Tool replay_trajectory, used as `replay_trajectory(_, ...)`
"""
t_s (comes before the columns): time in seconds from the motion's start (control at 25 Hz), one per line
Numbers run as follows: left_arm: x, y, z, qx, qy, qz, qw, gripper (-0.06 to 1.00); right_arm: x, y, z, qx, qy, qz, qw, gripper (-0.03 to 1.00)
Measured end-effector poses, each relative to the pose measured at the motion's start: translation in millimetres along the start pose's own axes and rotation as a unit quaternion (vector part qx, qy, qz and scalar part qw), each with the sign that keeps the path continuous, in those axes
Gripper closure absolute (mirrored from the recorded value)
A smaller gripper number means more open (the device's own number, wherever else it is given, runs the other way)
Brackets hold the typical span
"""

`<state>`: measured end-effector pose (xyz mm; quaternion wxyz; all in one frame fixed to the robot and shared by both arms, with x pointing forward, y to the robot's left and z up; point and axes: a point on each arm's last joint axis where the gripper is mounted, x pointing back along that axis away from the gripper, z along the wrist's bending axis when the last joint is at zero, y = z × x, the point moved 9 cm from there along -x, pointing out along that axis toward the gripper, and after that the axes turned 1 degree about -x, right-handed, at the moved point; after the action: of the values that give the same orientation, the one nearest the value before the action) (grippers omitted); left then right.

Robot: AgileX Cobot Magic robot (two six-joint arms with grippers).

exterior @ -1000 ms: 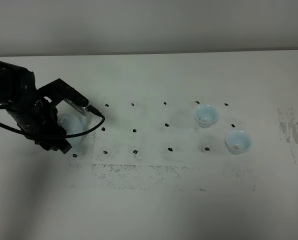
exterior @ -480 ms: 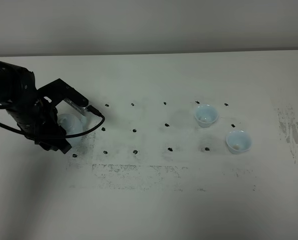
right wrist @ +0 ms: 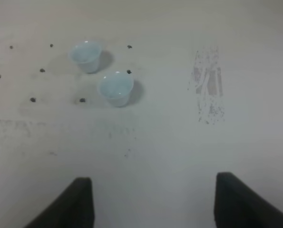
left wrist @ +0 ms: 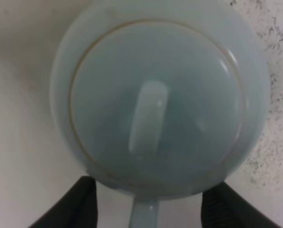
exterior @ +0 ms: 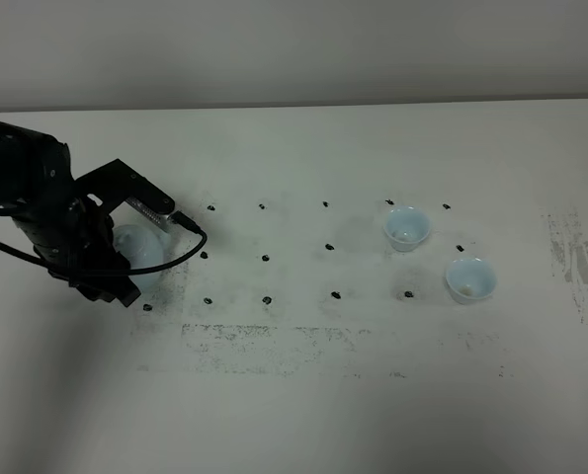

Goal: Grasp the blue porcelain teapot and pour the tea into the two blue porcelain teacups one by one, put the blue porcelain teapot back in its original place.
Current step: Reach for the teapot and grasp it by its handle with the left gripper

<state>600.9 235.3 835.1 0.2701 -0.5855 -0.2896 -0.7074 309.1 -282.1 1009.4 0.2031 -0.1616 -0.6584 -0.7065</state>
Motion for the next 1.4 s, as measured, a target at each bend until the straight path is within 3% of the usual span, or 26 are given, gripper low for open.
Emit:
replay_trajectory(0.48,0.0,0.0,0.0,-0.013,0.000,0.000,1.000,0.49,0.0,0.0,0.0,0.000,0.000,0.000,1.000,0.44)
replay_trajectory(0.8,0.0,0.0,0.1,-0.013,0.000,0.000,1.000,0.63,0.0,0.0,0.0,0.000,0.000,0.000,1.000,0.44)
replay_trajectory(1.2,0.0,0.1,-0.2,-0.014,0.000,0.000,1.000,0.69,0.0,0.0,0.0,0.000,0.000,0.000,1.000,0.44)
replay_trajectory(1.4,0.0,-0.4,0.2,-0.016,0.001,0.002,1.000,0.82,0.0,0.0,0.0,0.000,0.000,0.000,1.000,0.44)
